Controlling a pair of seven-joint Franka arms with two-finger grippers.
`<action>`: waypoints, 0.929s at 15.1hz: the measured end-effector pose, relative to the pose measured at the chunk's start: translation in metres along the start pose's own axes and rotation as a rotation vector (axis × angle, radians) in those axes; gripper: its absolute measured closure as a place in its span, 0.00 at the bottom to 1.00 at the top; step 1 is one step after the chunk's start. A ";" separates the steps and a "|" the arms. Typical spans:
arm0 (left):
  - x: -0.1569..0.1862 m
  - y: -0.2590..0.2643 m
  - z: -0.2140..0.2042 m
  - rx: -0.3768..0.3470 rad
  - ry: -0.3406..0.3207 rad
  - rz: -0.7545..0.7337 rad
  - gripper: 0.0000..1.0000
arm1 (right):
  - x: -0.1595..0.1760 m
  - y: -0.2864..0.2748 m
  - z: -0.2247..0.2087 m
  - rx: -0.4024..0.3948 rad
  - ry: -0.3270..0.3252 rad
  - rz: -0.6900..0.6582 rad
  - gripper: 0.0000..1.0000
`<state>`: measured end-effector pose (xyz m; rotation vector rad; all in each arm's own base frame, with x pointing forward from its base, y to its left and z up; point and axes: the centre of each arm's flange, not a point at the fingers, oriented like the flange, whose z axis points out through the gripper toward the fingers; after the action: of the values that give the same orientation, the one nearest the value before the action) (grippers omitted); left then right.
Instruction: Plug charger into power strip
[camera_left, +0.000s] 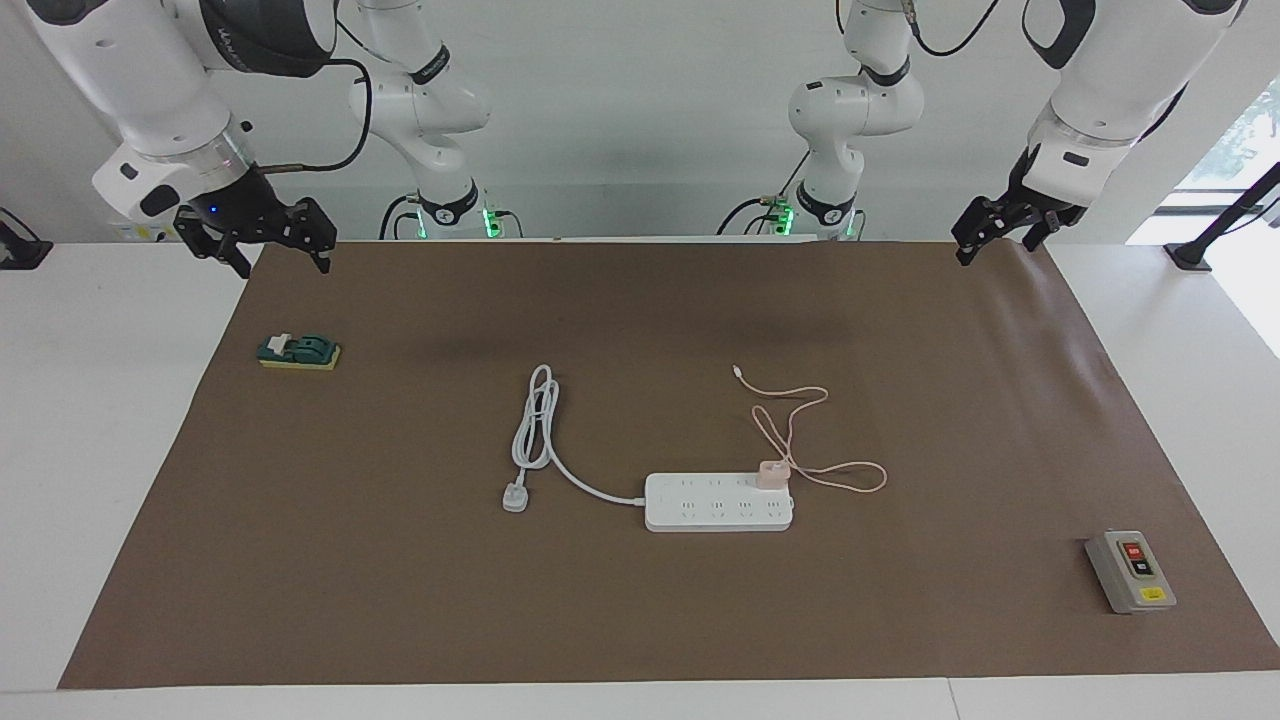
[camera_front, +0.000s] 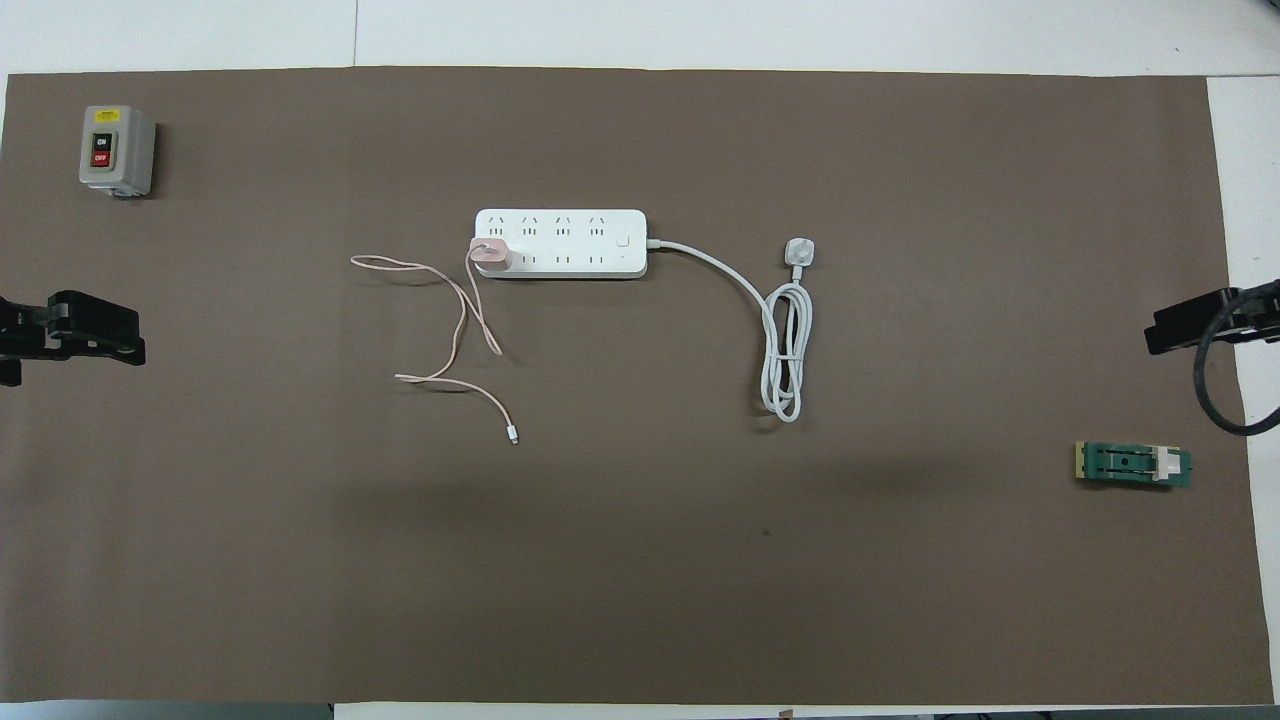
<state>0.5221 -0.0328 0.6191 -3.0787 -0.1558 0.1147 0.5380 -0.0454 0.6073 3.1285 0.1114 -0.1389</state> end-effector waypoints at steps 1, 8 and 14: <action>0.001 0.001 0.001 0.000 0.003 0.004 0.00 | 0.000 0.000 0.000 0.000 0.000 0.000 0.00; 0.007 0.019 0.004 -0.016 0.033 0.054 0.00 | 0.000 0.000 0.000 0.000 0.000 0.000 0.00; 0.010 0.024 -0.004 -0.066 0.060 0.057 0.00 | 0.000 0.000 0.000 0.000 0.000 0.000 0.00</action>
<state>0.5349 -0.0556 0.6205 -3.1489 -0.0699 0.0193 0.5380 -0.0454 0.6073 3.1285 0.1114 -0.1389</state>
